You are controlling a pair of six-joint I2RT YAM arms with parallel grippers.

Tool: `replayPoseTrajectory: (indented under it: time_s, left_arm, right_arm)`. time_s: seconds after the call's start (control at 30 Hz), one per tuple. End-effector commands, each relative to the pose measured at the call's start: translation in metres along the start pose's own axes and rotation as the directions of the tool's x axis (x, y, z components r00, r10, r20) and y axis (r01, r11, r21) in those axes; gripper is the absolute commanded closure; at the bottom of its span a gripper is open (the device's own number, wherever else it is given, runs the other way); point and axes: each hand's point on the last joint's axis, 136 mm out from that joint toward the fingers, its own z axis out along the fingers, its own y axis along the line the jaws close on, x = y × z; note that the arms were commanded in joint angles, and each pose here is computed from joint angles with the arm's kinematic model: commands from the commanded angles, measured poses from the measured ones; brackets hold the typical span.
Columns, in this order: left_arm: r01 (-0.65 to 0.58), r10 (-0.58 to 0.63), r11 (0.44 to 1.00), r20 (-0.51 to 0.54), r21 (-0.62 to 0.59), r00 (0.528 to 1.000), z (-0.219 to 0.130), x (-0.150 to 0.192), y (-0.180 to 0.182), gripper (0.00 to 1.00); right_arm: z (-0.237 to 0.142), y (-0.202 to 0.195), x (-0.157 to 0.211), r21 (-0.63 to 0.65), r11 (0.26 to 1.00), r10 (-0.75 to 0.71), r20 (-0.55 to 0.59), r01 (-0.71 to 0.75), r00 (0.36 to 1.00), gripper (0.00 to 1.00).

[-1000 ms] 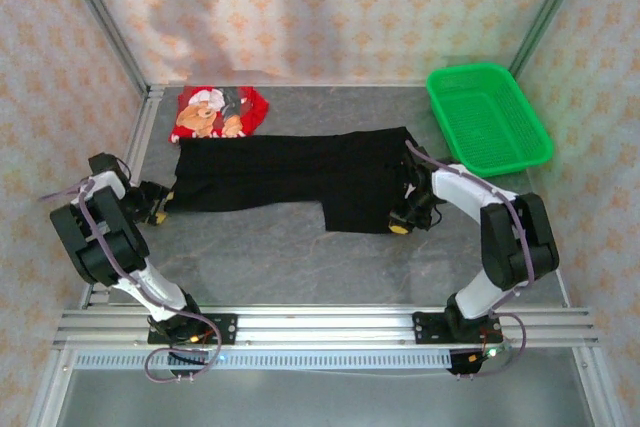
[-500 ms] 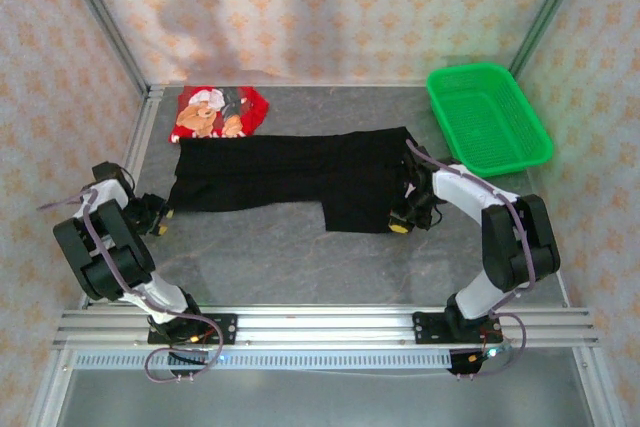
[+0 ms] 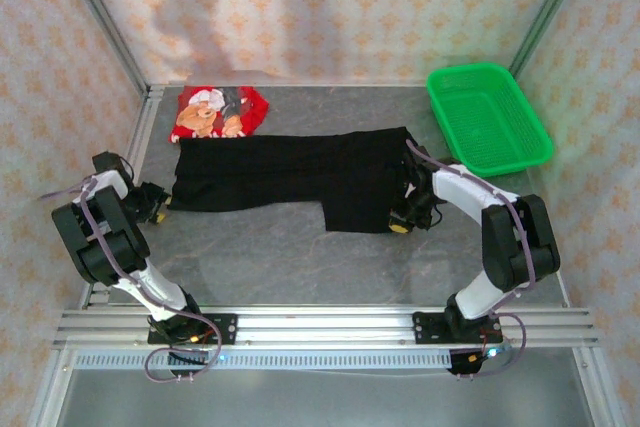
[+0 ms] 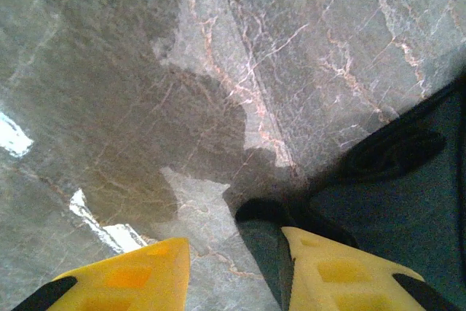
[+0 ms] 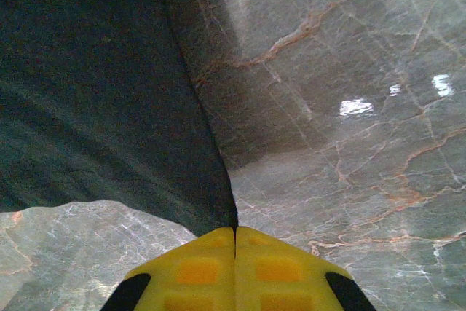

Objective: Fold and stack the t-shirts

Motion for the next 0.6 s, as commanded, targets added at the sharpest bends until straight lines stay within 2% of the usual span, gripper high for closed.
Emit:
replayPoseTrajectory:
  time_s: [0.0, 0.43, 0.57]
  left_arm:
    - [-0.023, 0.023, 0.999, 0.013, 0.022, 1.0, 0.001, -0.01, -0.013, 0.63]
    - [-0.07, 0.069, 0.996, 0.021, 0.062, 0.997, 0.009, -0.017, -0.042, 0.65]
    - [-0.075, 0.075, 0.995, 0.01, 0.059, 0.997, 0.013, -0.015, -0.044, 0.68]
  right_arm:
    - [0.0, 0.0, -0.003, 0.0, 1.0, 0.016, 0.005, -0.016, 1.0, 1.0]
    - [0.0, 0.0, -0.005, 0.001, 1.0, 0.017, 0.005, -0.017, 1.0, 1.0]
    - [0.001, 0.0, -0.005, 0.0, 1.0, 0.018, 0.005, -0.018, 1.0, 1.0]
